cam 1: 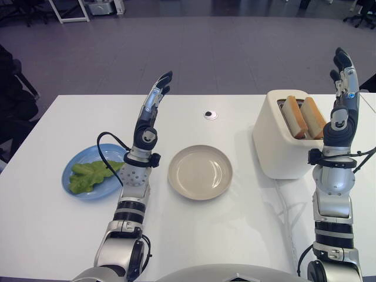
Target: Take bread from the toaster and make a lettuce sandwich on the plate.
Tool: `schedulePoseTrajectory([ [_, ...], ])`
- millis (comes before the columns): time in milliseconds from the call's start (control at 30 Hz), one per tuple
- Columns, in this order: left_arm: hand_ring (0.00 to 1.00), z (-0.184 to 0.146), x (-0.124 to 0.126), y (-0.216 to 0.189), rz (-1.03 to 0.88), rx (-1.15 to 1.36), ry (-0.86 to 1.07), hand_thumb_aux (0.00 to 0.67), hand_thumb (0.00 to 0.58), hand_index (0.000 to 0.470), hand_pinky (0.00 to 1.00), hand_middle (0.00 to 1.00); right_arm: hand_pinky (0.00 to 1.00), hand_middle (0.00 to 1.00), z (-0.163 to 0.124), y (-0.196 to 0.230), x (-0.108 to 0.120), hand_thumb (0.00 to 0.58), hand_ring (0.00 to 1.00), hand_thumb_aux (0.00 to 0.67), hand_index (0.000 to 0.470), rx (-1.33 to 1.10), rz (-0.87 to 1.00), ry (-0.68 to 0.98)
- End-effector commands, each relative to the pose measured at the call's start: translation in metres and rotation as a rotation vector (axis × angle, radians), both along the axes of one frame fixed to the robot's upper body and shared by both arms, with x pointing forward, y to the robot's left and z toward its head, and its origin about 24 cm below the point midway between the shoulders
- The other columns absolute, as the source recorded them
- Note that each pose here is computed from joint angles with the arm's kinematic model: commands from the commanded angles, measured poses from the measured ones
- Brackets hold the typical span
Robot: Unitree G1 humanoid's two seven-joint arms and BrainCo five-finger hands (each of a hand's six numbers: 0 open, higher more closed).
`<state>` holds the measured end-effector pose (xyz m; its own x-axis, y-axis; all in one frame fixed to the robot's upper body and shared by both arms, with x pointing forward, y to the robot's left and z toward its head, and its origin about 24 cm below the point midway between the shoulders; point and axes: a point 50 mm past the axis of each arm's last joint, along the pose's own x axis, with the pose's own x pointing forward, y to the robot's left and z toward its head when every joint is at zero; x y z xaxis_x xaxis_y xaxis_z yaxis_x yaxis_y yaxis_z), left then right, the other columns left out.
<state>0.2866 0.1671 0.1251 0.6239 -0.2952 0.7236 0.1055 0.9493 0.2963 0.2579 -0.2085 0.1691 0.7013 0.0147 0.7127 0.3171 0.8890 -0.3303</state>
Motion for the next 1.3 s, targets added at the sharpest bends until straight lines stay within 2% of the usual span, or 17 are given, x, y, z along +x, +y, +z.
schedulePoseTrajectory([
  [33,0.0,0.0,-0.001,0.003,0.01,0.009,0.003,0.0,0.0,0.0,0.0,0.0,0.0,0.0,0.0,-0.008,0.003,0.0,0.0,0.0,0.0,-0.023,-0.054,0.003],
  [300,0.0,0.001,-0.001,0.003,0.012,0.014,-0.006,0.0,0.0,0.0,0.0,0.0,0.0,0.0,-0.005,-0.031,0.002,0.0,0.0,0.0,0.0,-0.124,-0.224,0.046],
  [533,0.0,0.001,-0.001,0.002,0.013,0.016,-0.007,0.0,0.0,0.0,0.0,0.0,0.0,0.0,-0.004,-0.038,0.004,0.0,0.0,0.0,0.0,-0.16,-0.288,0.062],
  [733,0.0,0.0,0.0,0.002,0.012,0.017,-0.007,0.0,0.0,0.0,0.0,0.0,0.0,0.0,-0.059,-0.06,0.024,0.0,0.0,0.0,0.0,-0.448,-0.421,0.452],
  [900,0.0,0.0,-0.001,0.003,0.014,0.021,-0.008,0.0,0.0,0.0,0.0,0.0,0.0,0.0,-0.08,-0.072,0.023,0.0,0.0,0.0,0.0,-0.557,-0.441,0.606],
  [1100,0.0,-0.001,-0.001,0.003,0.014,0.026,-0.005,0.0,0.0,0.0,0.0,0.0,0.0,0.0,-0.087,-0.073,0.019,0.0,0.0,0.0,0.0,-0.578,-0.423,0.651],
  [1300,0.0,-0.001,-0.002,0.003,0.013,0.027,-0.006,0.0,0.0,0.0,0.0,0.0,0.0,0.0,-0.074,-0.074,0.009,0.0,0.0,0.0,0.0,-0.502,-0.389,0.604],
])
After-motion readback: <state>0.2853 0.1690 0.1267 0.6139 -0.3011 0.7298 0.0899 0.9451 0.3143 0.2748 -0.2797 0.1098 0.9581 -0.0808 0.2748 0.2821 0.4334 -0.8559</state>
